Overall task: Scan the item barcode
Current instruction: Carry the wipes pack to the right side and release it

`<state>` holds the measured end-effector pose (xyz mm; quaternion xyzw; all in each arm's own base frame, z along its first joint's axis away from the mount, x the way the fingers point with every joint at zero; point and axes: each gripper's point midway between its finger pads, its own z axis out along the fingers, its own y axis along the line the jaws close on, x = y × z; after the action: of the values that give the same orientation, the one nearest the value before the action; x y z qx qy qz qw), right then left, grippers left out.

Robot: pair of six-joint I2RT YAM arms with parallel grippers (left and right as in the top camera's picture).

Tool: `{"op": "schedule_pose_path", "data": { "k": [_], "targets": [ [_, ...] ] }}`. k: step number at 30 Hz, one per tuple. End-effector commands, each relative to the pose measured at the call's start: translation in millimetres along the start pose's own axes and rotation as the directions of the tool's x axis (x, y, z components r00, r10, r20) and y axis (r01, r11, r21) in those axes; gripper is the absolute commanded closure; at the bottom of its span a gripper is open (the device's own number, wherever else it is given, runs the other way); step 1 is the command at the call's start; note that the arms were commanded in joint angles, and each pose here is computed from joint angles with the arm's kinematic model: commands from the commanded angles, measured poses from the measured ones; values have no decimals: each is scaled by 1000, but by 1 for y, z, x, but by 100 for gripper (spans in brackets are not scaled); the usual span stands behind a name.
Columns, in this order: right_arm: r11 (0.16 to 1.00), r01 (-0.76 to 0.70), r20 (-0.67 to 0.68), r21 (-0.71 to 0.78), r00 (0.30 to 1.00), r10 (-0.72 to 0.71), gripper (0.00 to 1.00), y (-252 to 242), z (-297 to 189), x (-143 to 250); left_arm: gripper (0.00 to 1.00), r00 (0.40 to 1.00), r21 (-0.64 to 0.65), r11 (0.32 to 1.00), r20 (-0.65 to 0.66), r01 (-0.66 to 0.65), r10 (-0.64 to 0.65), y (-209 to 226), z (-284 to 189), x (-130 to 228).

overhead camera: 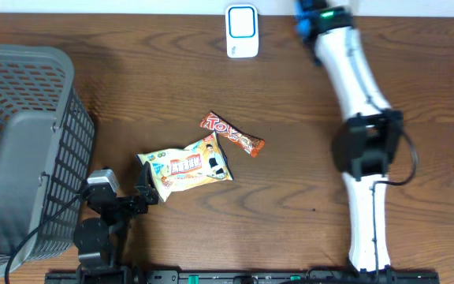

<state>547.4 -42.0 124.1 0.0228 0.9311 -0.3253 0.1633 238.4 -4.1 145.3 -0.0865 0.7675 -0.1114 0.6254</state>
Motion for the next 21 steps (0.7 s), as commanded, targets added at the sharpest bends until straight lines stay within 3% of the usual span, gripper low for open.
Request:
{"op": "schedule_pose_path", "data": {
  "k": [1,6,15,16,17,18,20,21],
  "targets": [
    [871,-468,-61,149,875,480,99,-73,38,28,2,999,0,1000,-31,13,-13,2,2,13],
    [759,-606,-163,237,745,646,99,-110,90,74,2,999,0,1000,-31,13,-13,2,2,13],
    [652,-662,-232,370,613,755,98,-130,128,130,2,999,0,1000,-31,13,-13,2,2,13],
    [647,-664,-235,375,607,759,82,-129,130,133,2,999,0,1000,-31,13,-13,2,2,13],
    [649,-659,-242,379,607,757,52,-128,130,136,2,999,0,1000,-31,13,-13,2,2,13],
    [651,-656,-243,381,608,756,29,-128,130,136,2,999,0,1000,-31,13,-13,2,2,13],
    [655,-647,-239,389,616,751,3,-129,128,137,2,999,0,1000,-31,13,-13,2,2,13],
    [655,-642,-230,398,621,749,1,-133,125,136,2,999,0,1000,-31,13,-13,2,2,13]
  ]
}}
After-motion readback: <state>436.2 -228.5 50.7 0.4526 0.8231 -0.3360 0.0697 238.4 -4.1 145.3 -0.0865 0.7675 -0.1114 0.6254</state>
